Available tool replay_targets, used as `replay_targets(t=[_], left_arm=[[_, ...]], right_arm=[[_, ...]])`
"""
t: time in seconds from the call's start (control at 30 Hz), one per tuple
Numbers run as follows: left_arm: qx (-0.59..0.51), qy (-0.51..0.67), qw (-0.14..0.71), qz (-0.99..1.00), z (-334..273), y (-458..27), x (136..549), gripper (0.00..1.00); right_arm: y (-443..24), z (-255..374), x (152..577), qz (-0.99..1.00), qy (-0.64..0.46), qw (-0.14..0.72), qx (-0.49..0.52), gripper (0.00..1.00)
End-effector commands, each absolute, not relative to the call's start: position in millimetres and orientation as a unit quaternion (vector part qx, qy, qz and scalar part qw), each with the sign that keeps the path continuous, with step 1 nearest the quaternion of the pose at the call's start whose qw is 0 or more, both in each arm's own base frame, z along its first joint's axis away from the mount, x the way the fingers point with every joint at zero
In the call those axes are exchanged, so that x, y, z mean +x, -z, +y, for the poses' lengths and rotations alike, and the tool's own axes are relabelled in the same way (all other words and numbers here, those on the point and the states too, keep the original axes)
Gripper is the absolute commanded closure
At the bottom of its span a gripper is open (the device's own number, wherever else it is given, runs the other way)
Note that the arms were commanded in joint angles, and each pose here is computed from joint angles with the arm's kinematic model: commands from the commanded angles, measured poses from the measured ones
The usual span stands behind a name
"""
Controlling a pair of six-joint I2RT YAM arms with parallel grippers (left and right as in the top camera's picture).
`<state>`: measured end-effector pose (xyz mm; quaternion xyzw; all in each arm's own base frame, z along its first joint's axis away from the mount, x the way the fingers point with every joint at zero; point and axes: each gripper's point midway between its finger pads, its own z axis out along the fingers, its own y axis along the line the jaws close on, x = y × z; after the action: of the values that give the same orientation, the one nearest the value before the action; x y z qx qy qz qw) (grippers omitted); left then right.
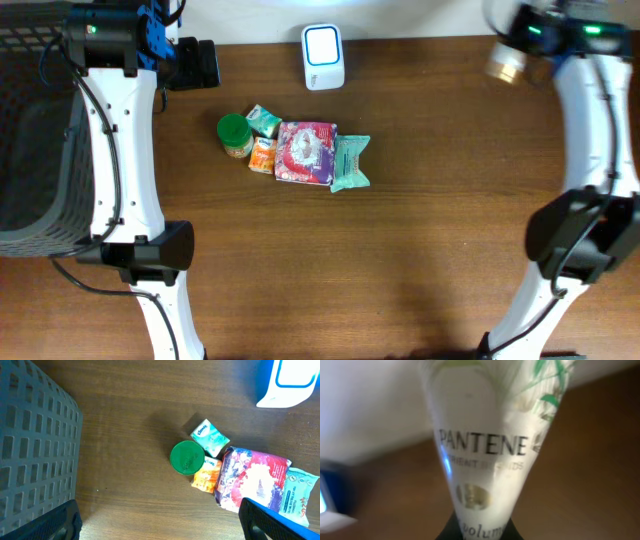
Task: Scan the item barcode
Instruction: 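Carry tube to right table edge and release it, then reach right gripper to teal Kleenex pack and grasp it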
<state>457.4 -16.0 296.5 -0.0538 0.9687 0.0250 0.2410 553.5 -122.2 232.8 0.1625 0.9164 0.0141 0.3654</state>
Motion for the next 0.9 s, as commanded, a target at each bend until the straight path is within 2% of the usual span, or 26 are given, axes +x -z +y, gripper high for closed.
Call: replay_targets(t=[0.0,0.13,0.2,0.33,0.43,0.5,0.53,0.57,0.67,0.73,0.8,0.87], left_arm=[[-0.056,-0.029,0.252,0.966,-11,-305,456,0.01],[-0.056,-0.029,0.252,0.966,-11,-305,456,0.01],[-0.056,-0.029,0.252,0.966,-11,-305,456,0.01],[-0.056,-0.029,0.252,0.966,-11,-305,456,0.01],[-0.056,-0.029,0.252,0.966,-11,-305,456,0.00],[-0.056,-0.029,0.252,0.966,-11,-305,456,0.01],[-0.056,-0.029,0.252,0.966,-11,-305,456,0.01],[-0.056,-0.029,0.252,0.966,-11,-305,456,0.01],[-0.056,-0.029,0.252,0.966,-11,-305,456,0.01],[-0.056,-0.029,0.252,0.966,-11,-305,456,0.01],[-0.056,-0.029,0.252,0.966,-11,-305,456,0.01],[-0.056,-0.029,0.252,0.966,-11,-305,456,0.01]], right_arm=[[-201,-189,511,0.952,0.059,0.291,0.071,0.96],[-162,-285,465,0.949,0.086,0.262,0.150,0.96],[-148,-312,451,0.945,0.096,0.262,0.171,0.96],[-121,-347,428,0.953,0.135,0.249,0.108,0.96],[-108,-365,422,0.946,0.149,0.261,0.119,0.95],[-94,-364,420,0.949,0.145,0.254,0.120,0.87],[-86,-362,418,0.951,0.141,0.248,0.120,0.66],[-82,-362,417,0.952,0.138,0.244,0.121,0.01],[-91,-362,420,0.941,0.127,0.259,0.179,0.01],[-129,-359,430,0.919,0.120,0.301,0.226,0.01],[-186,-333,446,0.907,0.089,0.359,0.200,0.01],[-250,-263,467,0.890,-0.020,0.440,0.118,0.01]])
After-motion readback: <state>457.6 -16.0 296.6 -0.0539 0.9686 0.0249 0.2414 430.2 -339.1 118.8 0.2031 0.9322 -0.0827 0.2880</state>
